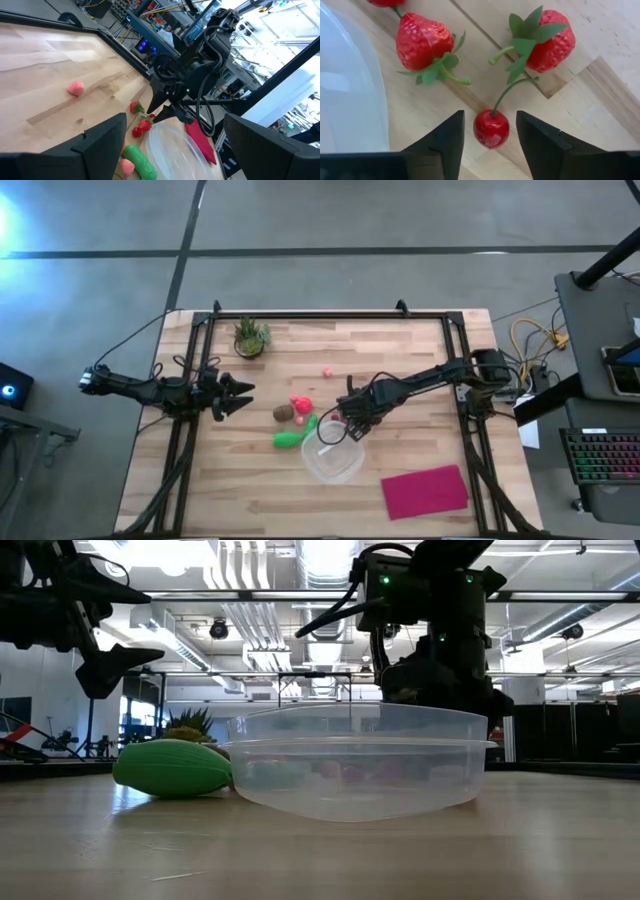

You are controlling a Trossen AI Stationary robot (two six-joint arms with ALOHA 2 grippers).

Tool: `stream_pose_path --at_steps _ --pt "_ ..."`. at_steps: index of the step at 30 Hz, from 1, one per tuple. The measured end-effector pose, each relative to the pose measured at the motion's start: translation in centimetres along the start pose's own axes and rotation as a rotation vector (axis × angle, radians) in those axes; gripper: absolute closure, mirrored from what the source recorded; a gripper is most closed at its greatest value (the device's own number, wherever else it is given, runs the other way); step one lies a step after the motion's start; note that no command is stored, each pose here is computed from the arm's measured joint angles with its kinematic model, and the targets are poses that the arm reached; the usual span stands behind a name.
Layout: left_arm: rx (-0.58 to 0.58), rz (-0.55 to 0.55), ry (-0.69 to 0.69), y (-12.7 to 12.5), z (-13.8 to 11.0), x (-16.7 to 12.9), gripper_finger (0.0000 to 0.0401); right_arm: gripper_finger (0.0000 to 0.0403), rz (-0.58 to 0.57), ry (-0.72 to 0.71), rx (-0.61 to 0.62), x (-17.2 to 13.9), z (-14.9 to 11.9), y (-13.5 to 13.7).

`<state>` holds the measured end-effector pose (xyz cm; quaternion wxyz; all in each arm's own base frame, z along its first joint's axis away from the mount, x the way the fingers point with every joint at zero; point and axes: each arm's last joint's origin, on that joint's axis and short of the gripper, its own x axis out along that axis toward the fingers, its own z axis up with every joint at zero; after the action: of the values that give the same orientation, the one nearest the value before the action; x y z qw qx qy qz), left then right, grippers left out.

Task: Pick and placing Produce into tupperware
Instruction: Put the right red cherry into the transparent bin

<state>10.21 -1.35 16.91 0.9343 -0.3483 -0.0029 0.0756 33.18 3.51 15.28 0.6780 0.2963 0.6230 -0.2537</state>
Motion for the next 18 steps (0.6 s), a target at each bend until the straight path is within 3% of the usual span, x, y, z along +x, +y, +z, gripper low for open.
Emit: stream_pose_path --at_steps 18 --pt "0.000 0.000 0.000 0.00 0.00 0.00 0.0081 0.0294 -0.010 0.009 0.018 0.19 -0.16 -0.18"
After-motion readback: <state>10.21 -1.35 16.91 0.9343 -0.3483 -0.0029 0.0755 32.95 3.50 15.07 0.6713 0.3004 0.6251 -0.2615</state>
